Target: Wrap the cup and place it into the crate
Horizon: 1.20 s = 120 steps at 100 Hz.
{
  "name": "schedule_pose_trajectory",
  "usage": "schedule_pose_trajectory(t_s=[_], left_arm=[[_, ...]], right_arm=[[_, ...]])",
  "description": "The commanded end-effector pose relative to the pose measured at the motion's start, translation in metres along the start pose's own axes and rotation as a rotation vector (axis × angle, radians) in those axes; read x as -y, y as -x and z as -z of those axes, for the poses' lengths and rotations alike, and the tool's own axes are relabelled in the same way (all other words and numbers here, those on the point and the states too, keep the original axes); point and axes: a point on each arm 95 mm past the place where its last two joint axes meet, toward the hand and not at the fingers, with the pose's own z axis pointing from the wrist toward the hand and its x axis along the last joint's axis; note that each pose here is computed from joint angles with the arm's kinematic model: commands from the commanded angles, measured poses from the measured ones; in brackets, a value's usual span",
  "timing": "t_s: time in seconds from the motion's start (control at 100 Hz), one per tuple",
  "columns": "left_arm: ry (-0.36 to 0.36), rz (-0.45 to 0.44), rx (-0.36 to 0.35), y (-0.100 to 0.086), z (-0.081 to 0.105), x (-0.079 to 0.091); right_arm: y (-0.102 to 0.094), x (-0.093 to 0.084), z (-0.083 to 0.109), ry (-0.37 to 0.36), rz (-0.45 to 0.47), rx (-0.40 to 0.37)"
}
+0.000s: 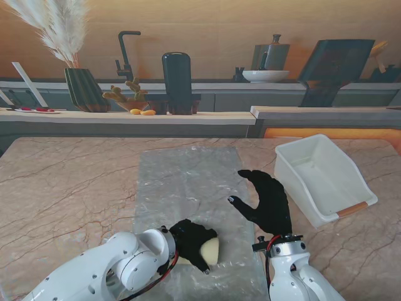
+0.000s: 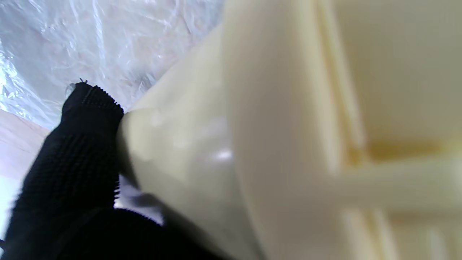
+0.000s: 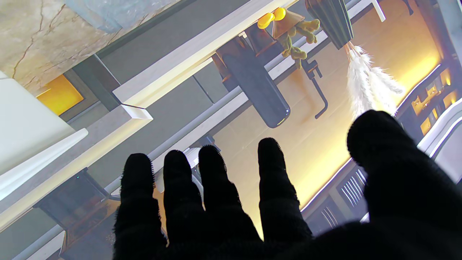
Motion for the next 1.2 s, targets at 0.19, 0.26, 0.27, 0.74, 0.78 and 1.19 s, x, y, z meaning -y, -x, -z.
schedule_pose_trajectory(t_s=[0.19, 0.26, 0.27, 0.74, 0.78, 1.19], left_arm=[[0.011, 0.016, 0.000, -0.0069, -0.0003, -0.0047], [0.010, 0.017, 0.008, -0.0073, -0.0002, -0.0057], [0.009, 0.016, 0.009, -0.0073, -0.0001, -0.0058], [-0.003, 0.006, 0.030, -0.0075, 0.0043, -0.0043], [0.001, 0.009, 0.032, -0.0068, 0.0052, -0.0040], [-0.015, 0.038, 0.038, -0.0050, 0.0052, -0.0061]], right_arm=[[-0.0067, -0.0012, 0.0050, 0.020, -0.009, -0.024], [-0.0075, -0.0015, 0.0058, 0.026, -0.006, -0.028], [-0.0076, -0.0015, 0.0059, 0.026, -0.006, -0.028], [-0.0084, -0.0019, 0.0063, 0.025, -0.015, -0.026], [-0.0087, -0.0020, 0.0066, 0.026, -0.016, -0.028], [-0.0113, -0.0042, 0.0105, 0.054, -0.010, -0.050]])
